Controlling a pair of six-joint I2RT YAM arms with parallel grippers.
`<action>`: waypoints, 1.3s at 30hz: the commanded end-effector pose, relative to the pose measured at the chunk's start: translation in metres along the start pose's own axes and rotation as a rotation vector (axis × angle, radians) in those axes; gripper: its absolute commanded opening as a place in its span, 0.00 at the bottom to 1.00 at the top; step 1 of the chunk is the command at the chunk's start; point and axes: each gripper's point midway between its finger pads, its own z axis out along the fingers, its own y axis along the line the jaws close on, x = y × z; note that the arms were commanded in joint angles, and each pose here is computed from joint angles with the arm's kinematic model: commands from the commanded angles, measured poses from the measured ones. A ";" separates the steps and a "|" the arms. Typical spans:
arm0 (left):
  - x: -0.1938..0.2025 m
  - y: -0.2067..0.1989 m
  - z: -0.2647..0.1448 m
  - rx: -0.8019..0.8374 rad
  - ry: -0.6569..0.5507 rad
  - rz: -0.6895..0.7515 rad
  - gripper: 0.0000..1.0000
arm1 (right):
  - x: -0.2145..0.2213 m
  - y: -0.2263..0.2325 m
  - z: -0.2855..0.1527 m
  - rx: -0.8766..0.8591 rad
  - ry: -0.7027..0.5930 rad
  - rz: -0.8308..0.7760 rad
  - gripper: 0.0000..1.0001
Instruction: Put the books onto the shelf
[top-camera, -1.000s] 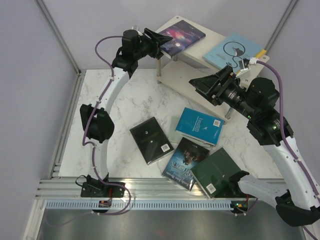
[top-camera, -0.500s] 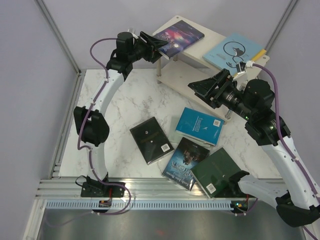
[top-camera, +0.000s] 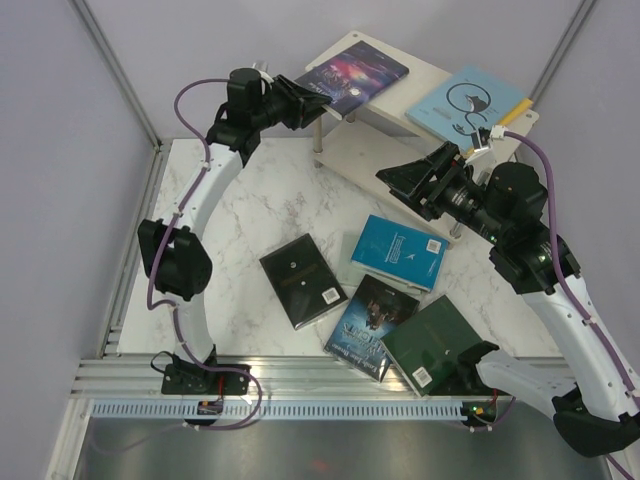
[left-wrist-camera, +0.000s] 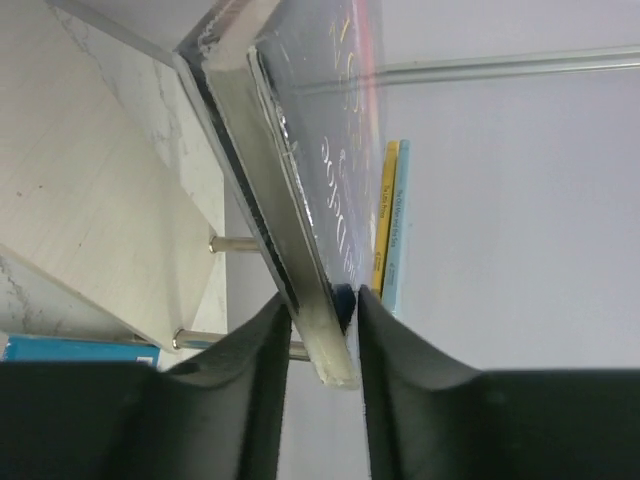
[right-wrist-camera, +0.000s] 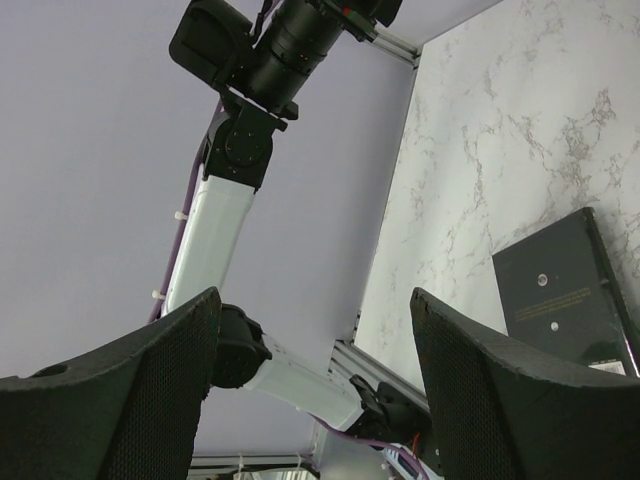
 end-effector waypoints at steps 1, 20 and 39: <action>0.002 -0.042 -0.024 0.101 -0.002 0.083 0.30 | -0.001 0.002 -0.004 -0.008 -0.005 -0.003 0.81; -0.029 -0.054 0.029 0.142 -0.104 -0.076 0.02 | -0.003 -0.005 -0.006 0.023 -0.018 -0.030 0.81; -0.010 -0.022 0.054 0.053 -0.122 -0.104 0.41 | -0.006 -0.013 0.002 0.052 0.000 -0.050 0.82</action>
